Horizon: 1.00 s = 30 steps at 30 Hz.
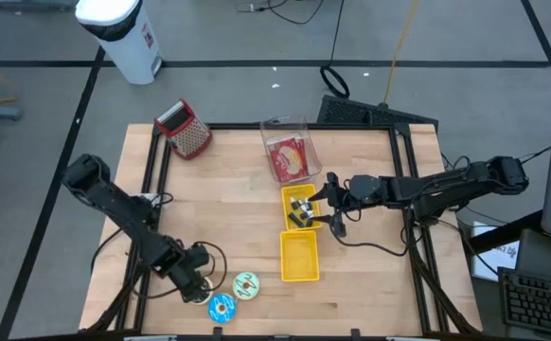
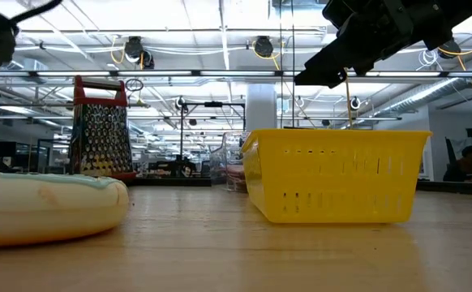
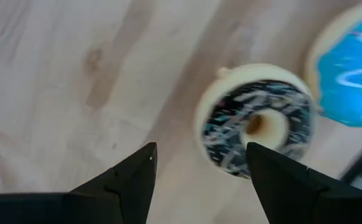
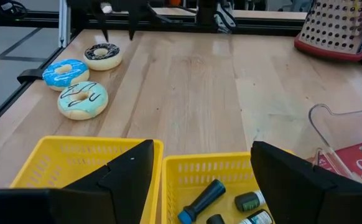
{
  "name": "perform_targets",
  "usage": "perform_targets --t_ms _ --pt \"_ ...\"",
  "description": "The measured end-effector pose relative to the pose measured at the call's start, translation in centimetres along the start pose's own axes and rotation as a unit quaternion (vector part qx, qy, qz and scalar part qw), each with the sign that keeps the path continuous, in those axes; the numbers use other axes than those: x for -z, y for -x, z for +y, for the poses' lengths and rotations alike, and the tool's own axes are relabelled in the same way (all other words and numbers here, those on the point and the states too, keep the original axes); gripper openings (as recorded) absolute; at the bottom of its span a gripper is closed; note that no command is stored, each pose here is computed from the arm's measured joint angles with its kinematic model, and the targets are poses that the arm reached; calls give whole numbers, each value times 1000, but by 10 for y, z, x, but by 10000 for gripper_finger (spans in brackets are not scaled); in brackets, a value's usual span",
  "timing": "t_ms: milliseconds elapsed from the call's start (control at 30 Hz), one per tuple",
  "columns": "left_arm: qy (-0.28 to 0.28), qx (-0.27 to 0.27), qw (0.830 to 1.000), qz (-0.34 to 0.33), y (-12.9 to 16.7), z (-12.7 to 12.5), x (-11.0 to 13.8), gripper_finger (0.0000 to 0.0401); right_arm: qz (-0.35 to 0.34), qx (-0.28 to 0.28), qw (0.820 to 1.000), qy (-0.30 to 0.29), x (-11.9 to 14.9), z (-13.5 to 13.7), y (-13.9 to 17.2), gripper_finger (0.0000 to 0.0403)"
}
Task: Pick & Place Food Item
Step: Put the black doughnut into the bottom yellow bin
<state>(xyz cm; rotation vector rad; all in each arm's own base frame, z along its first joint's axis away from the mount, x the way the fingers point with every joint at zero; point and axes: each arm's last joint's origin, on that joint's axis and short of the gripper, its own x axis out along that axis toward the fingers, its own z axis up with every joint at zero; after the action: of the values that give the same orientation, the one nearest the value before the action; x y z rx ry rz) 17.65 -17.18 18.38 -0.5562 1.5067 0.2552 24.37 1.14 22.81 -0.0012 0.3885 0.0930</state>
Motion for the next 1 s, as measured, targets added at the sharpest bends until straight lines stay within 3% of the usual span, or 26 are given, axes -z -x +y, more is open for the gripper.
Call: perform_targets --t_ms 100,367,667,833,1000 --pt "4 0 1000 -2 -10 6 0 248 -2 0 1000 0 0 0 0 256" --pt "-2 93 995 -30 -30 5 -4 248 -3 0 1000 0 -1 0 0 256" --pt "25 75 997 -22 -42 19 0 241 -3 0 1000 0 0 0 0 256" --pt "-4 77 997 -25 -43 20 -1 193 -3 0 1000 0 0 0 0 256" --pt "-32 96 994 -38 -38 20 -8 98 -3 0 1000 0 -1 0 0 256"
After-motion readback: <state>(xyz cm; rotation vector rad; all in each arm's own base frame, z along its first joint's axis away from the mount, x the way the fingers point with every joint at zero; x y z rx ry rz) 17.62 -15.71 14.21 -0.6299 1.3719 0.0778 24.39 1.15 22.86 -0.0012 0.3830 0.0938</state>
